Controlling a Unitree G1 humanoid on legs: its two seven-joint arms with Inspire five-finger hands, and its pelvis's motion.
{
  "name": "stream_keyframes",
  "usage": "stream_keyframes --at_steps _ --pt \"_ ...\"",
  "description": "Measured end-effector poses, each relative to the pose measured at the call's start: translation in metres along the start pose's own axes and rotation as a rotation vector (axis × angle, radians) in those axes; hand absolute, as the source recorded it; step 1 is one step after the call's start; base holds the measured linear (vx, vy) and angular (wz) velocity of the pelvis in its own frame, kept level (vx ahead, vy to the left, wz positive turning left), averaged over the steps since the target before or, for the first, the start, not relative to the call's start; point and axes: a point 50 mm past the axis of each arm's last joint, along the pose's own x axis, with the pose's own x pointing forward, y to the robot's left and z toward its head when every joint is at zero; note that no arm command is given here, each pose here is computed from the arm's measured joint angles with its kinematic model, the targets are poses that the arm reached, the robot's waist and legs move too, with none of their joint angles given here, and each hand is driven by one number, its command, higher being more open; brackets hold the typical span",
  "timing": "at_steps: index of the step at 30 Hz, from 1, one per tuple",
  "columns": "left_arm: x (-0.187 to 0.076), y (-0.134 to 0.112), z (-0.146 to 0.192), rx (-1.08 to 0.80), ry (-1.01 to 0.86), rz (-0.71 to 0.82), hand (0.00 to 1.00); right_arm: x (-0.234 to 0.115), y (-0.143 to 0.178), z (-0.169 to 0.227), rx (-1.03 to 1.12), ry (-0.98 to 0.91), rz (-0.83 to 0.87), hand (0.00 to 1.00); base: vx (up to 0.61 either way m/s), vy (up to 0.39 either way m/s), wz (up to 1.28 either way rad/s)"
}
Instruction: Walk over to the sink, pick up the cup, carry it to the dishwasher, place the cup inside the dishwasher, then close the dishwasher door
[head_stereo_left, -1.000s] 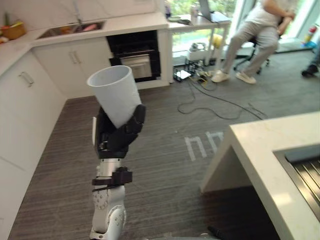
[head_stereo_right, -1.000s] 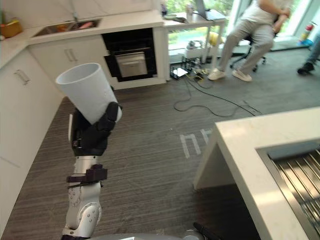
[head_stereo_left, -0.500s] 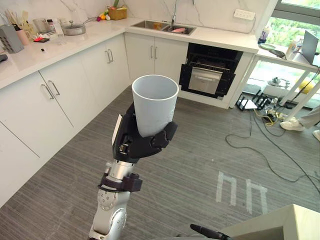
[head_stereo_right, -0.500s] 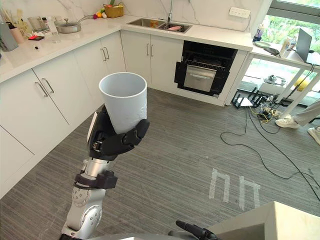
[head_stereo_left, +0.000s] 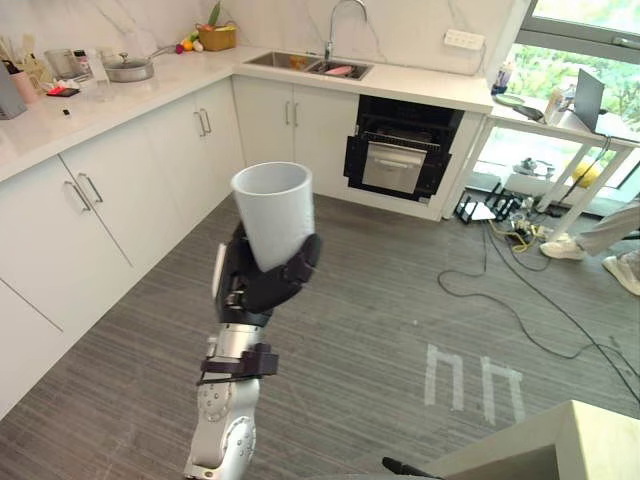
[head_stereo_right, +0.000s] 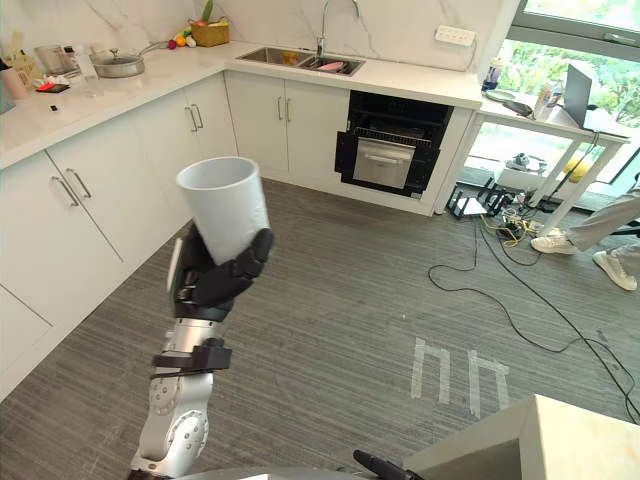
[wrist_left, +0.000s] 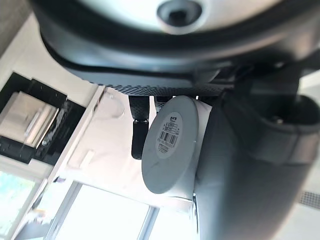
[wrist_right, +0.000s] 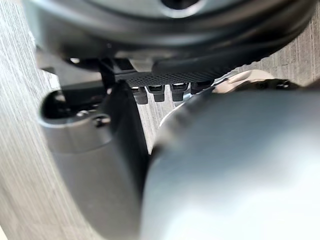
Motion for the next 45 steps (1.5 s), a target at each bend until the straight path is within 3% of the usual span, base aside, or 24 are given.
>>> stream_keyframes --at_steps 6,12,18,22,28,34,45 --pt "-0.014 0.018 0.014 -0.014 -0.081 0.178 0.00 -0.002 0.000 0.019 -0.131 0.015 0.029 1.00 0.00 0.026 -0.06" --pt "-0.019 0.031 0.021 0.024 -0.090 0.207 0.00 -0.003 -0.006 0.029 -0.185 0.028 0.046 1.00 0.05 0.084 0.06" --pt "-0.039 0.052 0.020 0.015 -0.075 0.353 0.00 -0.007 -0.021 0.015 -0.191 0.086 0.028 1.00 0.26 0.080 -0.29" --pt "-0.026 0.037 0.014 -0.024 -0.049 0.269 0.00 -0.013 -0.034 0.007 -0.126 0.063 -0.020 1.00 0.26 0.165 0.02" --pt "-0.005 0.003 0.014 0.031 -0.013 0.039 0.00 -0.011 -0.015 0.017 -0.034 -0.132 0.045 1.00 0.32 0.098 0.37" --pt "0.007 -0.001 0.011 -0.025 -0.024 0.060 0.00 -0.005 0.012 0.019 0.028 -0.193 0.125 1.00 0.42 -0.048 0.09" --pt "0.001 -0.028 -0.004 -0.188 0.000 -0.012 0.00 -0.014 0.007 0.025 0.017 -0.121 0.067 1.00 0.56 -0.186 0.08"
